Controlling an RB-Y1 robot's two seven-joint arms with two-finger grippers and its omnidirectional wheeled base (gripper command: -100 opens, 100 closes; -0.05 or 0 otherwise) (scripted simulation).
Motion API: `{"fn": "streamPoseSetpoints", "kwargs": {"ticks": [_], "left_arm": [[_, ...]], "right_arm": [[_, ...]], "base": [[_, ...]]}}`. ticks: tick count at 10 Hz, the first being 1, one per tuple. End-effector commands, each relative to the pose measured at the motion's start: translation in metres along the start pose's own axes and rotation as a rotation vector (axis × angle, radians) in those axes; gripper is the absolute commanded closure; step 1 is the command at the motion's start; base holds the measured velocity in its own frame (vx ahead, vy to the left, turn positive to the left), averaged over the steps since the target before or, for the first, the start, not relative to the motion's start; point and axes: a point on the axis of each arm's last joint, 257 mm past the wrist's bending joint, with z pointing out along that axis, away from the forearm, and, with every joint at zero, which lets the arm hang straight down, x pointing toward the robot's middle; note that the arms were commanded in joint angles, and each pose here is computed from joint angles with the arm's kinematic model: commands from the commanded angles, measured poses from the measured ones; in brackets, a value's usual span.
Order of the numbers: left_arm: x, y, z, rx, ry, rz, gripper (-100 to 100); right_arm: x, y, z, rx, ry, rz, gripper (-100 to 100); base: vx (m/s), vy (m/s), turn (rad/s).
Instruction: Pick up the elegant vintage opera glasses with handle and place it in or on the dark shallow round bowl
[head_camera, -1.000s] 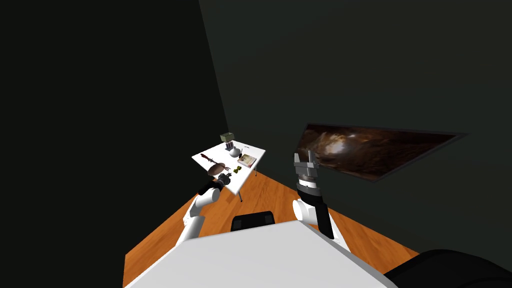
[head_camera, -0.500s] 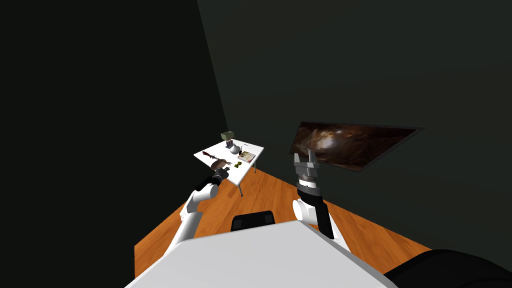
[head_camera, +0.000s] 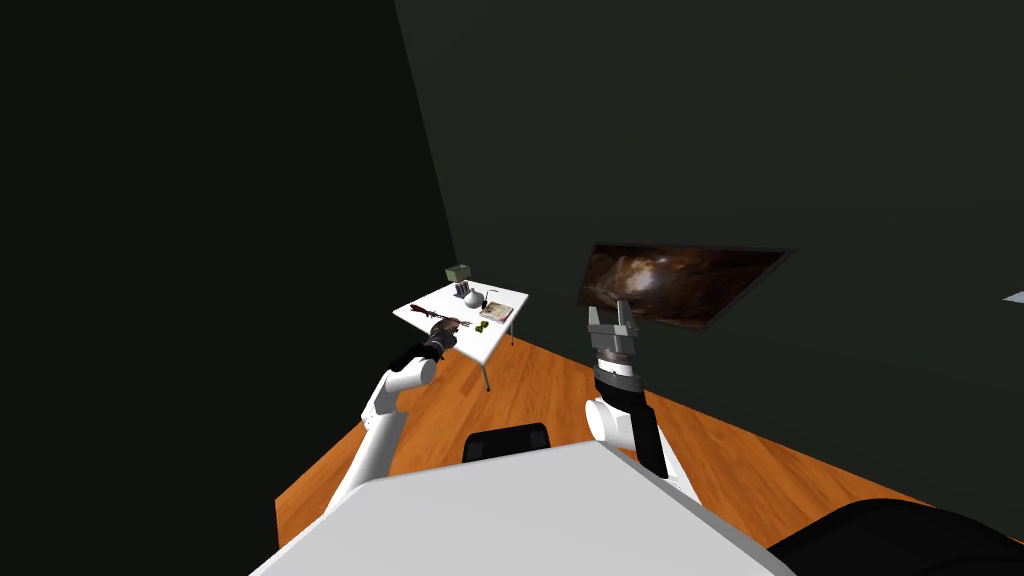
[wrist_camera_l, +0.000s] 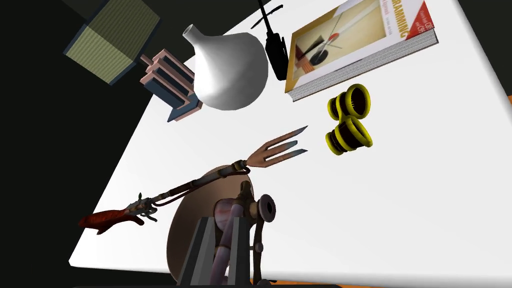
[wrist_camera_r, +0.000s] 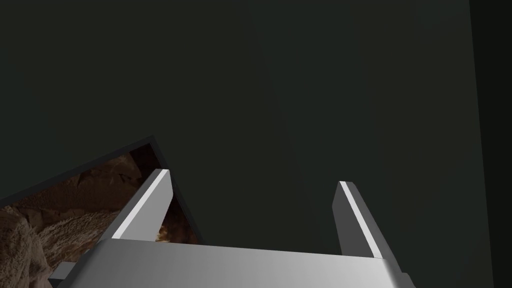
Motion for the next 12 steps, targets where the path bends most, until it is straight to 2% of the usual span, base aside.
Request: {"fn": "streamPoseSetpoints", "kwargs": {"ticks": [1,12], "left_arm": [[-0.005,0.001,0.003,-0.016,-0.022,-0.026,100],[-0.049,0.015,0.013,-0.143,-0.192,-0.165,100]], "right_arm": [[0.0,0.0,0.0,0.0,0.0,0.0,0],[0.0,0.0,0.0,0.0,0.0,0.0,0]], "base": [[0.063,0.146,-0.055],[0.099,0.098,-0.045]]}}
